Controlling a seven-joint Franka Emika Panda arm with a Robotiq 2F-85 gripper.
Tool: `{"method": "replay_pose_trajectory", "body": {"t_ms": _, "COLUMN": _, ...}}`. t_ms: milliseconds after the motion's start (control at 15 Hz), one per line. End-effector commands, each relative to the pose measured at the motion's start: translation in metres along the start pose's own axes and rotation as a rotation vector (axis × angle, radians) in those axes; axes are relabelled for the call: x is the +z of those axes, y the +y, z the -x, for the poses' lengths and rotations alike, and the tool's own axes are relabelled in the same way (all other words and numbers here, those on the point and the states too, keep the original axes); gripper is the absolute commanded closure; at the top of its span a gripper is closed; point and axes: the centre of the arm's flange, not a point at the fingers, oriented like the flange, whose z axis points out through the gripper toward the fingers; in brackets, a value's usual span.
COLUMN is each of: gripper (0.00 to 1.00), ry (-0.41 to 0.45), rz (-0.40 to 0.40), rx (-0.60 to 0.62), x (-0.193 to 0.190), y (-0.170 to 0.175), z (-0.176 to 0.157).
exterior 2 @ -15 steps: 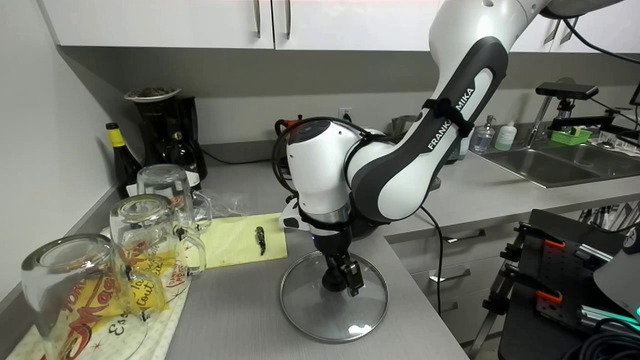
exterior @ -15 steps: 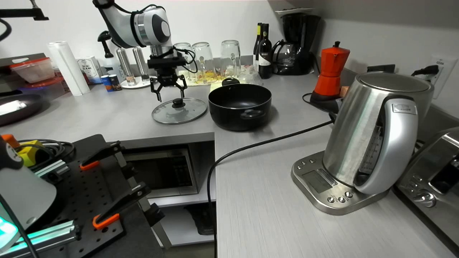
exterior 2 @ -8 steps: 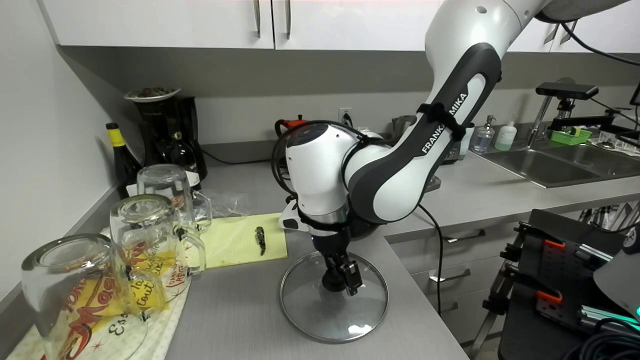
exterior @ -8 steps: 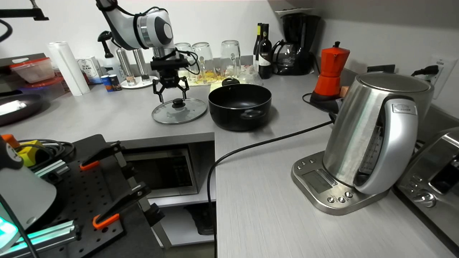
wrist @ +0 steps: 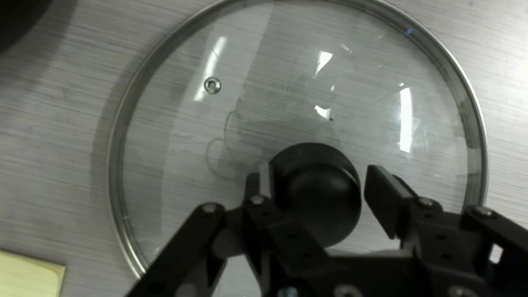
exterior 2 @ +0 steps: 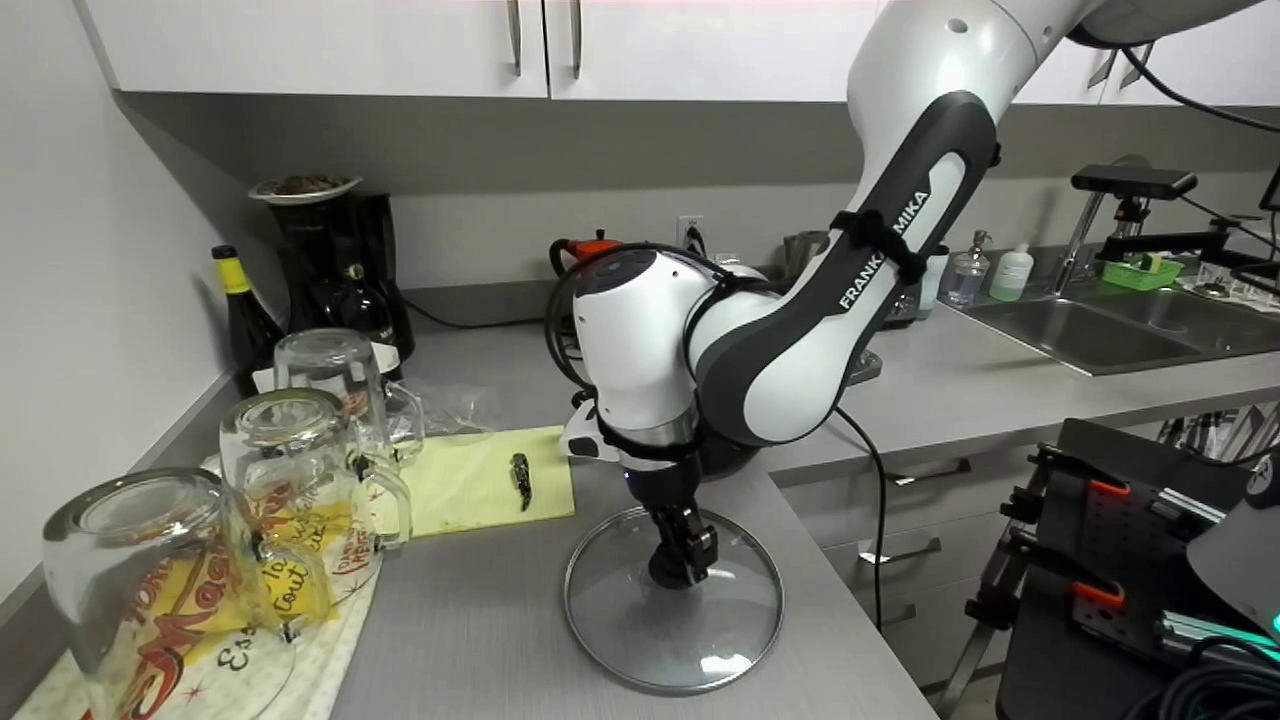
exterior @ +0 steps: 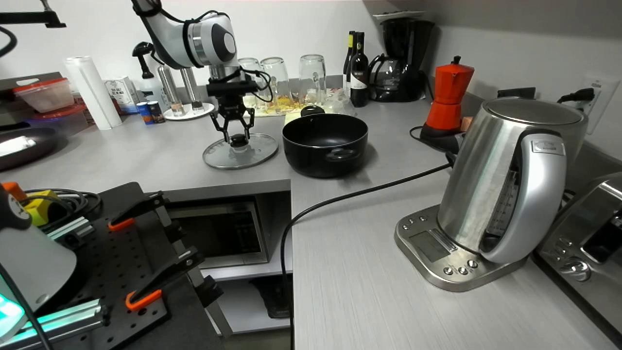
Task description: Pick up the lid and cover the pot
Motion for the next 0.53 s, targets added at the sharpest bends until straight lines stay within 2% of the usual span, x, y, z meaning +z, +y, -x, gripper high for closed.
{"method": "replay_pose_trajectory", "body": {"t_ms": 0, "gripper": 0.73, "ry": 0.007, "rz": 0.004, "rx": -0.026, "x": 0.000, "y": 0.003, "z": -0.004}}
{"method": "replay_pose_trajectory", "body": {"t_ms": 267, "gripper": 0.75, "ry": 0.015, "rz": 0.007, "rx": -0.020, "x": -0.008, "y": -0.003, "z": -0.002}}
{"method": "replay_pose_trajectory", "body": {"t_ms": 467, "gripper": 0.75, "ry": -0.002, "rz": 0.027, "rx": -0.018, "x": -0.028, "y": -0.026, "z": 0.000}}
